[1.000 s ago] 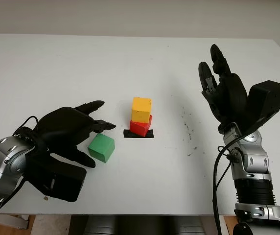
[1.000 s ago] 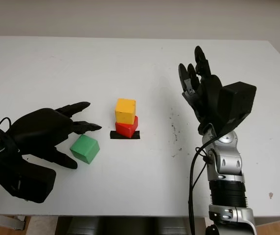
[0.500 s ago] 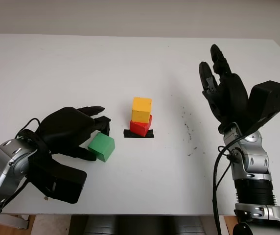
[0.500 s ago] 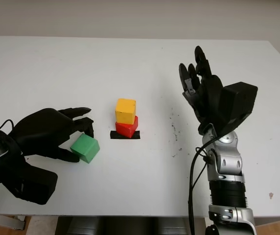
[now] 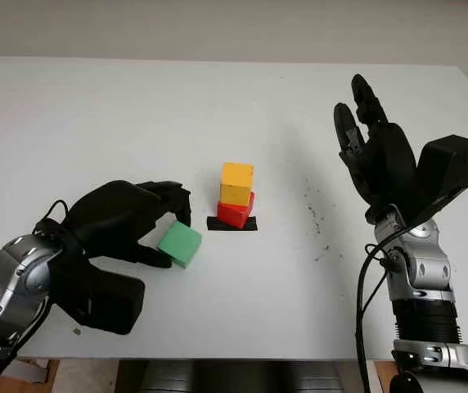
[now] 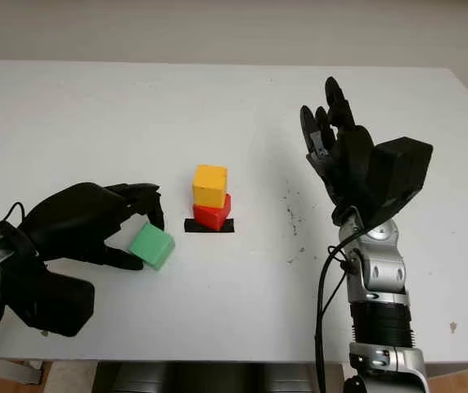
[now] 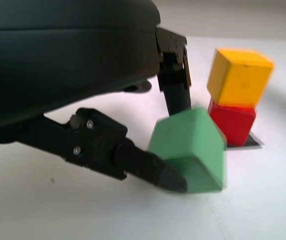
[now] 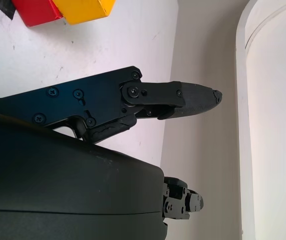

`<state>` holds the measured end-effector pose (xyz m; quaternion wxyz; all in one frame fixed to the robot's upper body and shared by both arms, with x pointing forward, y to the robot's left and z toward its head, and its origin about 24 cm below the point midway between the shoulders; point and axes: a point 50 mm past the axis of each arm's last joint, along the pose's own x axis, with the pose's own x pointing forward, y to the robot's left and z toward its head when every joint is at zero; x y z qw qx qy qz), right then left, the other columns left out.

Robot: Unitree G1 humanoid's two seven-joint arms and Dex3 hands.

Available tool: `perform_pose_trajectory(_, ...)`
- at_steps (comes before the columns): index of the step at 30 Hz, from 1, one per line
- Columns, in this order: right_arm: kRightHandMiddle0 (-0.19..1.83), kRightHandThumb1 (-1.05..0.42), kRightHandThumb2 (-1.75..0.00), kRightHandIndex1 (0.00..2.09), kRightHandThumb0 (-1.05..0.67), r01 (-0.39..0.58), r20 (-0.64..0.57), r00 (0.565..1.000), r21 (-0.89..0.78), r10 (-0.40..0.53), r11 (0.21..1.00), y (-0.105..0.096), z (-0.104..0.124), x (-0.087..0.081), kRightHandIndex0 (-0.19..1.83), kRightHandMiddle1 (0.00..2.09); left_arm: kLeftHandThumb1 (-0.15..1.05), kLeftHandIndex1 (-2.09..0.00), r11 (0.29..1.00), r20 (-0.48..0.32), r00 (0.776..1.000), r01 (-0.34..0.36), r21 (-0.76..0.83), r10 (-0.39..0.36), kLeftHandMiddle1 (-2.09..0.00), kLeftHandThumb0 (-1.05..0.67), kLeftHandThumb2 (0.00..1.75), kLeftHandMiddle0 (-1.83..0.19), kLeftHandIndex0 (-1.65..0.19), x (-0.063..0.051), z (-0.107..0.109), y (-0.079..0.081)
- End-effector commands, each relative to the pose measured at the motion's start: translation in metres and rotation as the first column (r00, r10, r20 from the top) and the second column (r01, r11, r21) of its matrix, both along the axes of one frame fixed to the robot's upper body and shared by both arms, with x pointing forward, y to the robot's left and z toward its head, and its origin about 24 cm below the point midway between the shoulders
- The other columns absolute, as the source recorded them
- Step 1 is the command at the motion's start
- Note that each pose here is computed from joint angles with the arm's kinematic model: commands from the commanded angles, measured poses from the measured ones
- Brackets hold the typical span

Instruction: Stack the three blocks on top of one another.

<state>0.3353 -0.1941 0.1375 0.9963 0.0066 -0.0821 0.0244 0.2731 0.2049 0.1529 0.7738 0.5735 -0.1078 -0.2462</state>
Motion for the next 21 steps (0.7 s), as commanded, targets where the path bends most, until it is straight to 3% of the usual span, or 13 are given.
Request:
perform_pose_trajectory(1,0.01,-1.05,-0.37,0.06,-0.64,0.000,0.021,1.000,-0.014,0.000,1.000,0.000,0.005,-0.001,-0.05,0.08,1.05,-1.84,0.996,-0.031,0.999,-0.028,-0.090,0.025,-0.06,-0.36,0.09,-0.27,0.02,0.004,0.008,0.005)
perform_pose_trajectory(5,0.00,-1.05,-0.38,0.05,-0.63,0.003,0.018,1.000,-0.020,-0.002,1.000,0.000,0.005,-0.001,-0.06,0.07,1.05,-1.85,0.976,-0.100,0.994,-0.072,-0.204,0.052,-0.07,-0.39,0.13,-0.29,-0.02,0.008,0.013,0.011)
perform_pose_trajectory(14,0.03,-1.05,-0.36,0.05,-0.62,0.011,0.014,1.000,-0.015,-0.010,1.000,-0.001,0.005,-0.002,-0.06,0.08,1.05,-1.83,0.937,-0.157,0.984,-0.132,-0.323,0.084,-0.07,-0.38,0.15,-0.31,-0.07,0.009,0.021,0.018)
perform_pose_trajectory(21,0.02,-1.05,-0.37,0.05,-0.64,0.006,0.006,1.000,-0.022,-0.006,1.000,-0.001,0.003,-0.002,-0.06,0.07,1.05,-1.70,0.845,-0.179,0.980,-0.164,-0.509,0.083,-0.06,-0.36,0.13,-0.33,-0.17,0.007,0.034,0.024)
